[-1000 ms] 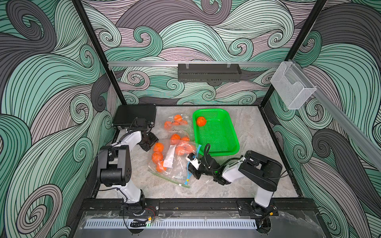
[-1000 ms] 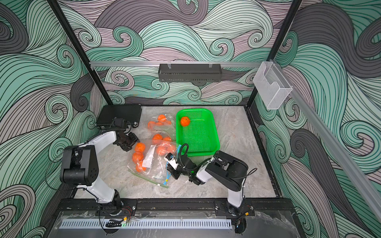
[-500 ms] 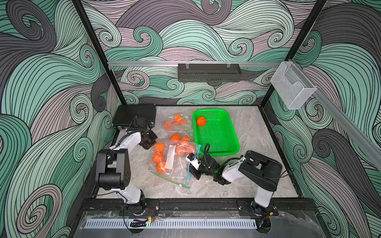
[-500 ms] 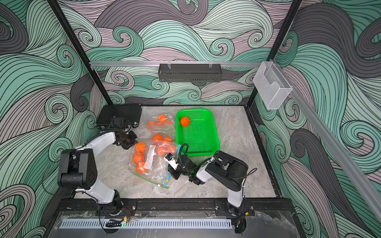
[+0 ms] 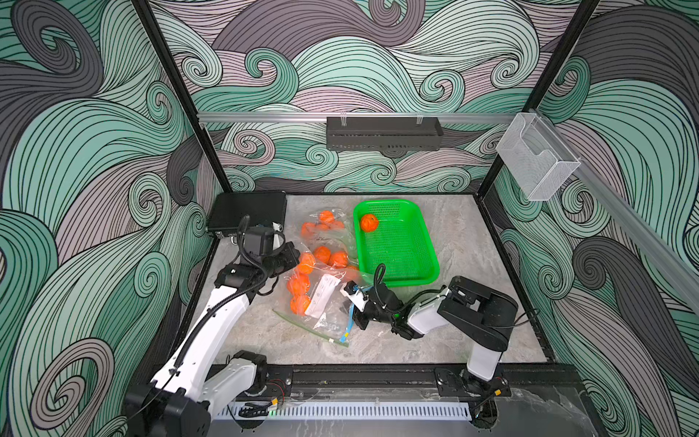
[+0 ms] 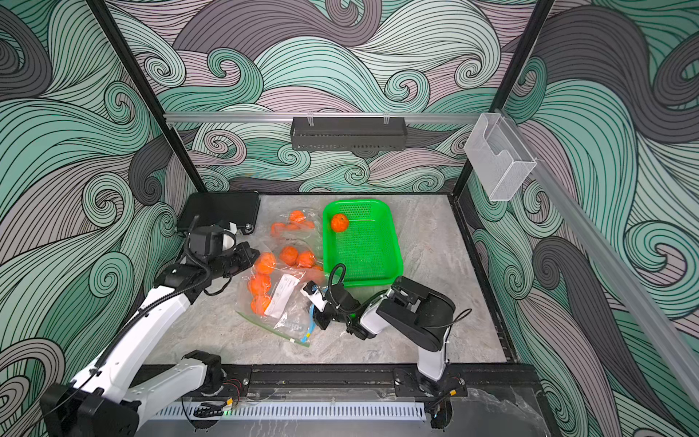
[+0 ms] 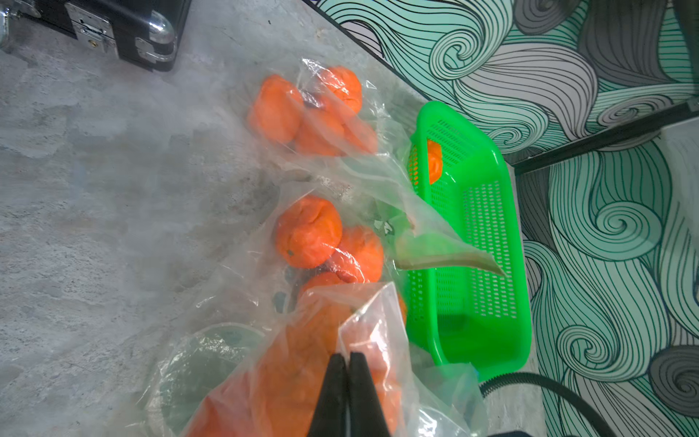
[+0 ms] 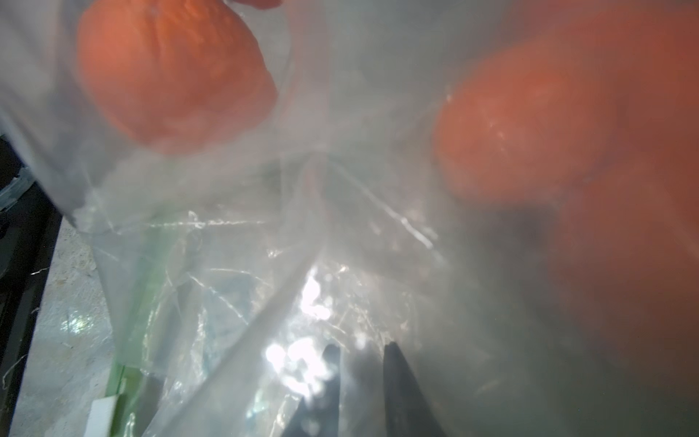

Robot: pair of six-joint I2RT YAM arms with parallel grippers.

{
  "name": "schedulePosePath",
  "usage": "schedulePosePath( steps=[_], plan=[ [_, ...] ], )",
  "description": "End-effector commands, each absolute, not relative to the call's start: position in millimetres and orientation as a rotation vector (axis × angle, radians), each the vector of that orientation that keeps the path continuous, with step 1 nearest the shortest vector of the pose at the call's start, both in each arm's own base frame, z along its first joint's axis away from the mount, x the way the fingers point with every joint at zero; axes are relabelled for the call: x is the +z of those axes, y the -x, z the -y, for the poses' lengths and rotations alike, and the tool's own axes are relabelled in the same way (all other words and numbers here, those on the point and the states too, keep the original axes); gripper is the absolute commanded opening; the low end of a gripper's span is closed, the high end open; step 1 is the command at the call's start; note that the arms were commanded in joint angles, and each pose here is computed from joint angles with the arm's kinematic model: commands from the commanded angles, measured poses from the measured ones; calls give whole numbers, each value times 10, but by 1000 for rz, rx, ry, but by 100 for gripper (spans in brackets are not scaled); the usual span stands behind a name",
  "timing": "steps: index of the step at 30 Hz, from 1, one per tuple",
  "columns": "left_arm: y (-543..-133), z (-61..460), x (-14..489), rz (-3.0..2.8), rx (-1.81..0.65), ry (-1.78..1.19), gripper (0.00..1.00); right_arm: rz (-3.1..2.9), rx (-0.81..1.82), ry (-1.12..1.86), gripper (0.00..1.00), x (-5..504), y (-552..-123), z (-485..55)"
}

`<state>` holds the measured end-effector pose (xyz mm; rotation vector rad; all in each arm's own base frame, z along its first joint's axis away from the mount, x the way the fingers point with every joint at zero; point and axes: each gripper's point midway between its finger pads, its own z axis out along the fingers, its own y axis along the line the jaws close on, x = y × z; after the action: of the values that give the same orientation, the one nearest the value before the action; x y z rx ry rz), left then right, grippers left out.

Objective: Open the zip-top bag and take out the orange
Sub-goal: Adjust the zipper food storage bag in the zipper food storage bag.

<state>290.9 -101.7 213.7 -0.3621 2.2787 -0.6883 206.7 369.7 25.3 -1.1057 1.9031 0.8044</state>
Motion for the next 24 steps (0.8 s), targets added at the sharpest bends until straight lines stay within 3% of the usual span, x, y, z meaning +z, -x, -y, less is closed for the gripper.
schedulePosePath(
  steps=[1,10,15,20,24],
  plan=[
    [-2878,1086,2438,-2136,-743,255,0,-1912,791,1070,24,257,-2140,-3698],
    [-2728,1085,2722,-1965,-804,202,19,-1913,790,1068,24,252,-2144,-3699],
    [-2723,1158,2674,-2009,-830,168,19,-1911,789,1067,24,260,-2147,-3701],
    [-2814,1034,2600,-2044,-706,188,21,-1914,787,1070,24,249,-2147,-3693],
    [-2954,581,2372,-2183,-391,398,65,-1912,795,1074,24,256,-2141,-3705]
  ],
)
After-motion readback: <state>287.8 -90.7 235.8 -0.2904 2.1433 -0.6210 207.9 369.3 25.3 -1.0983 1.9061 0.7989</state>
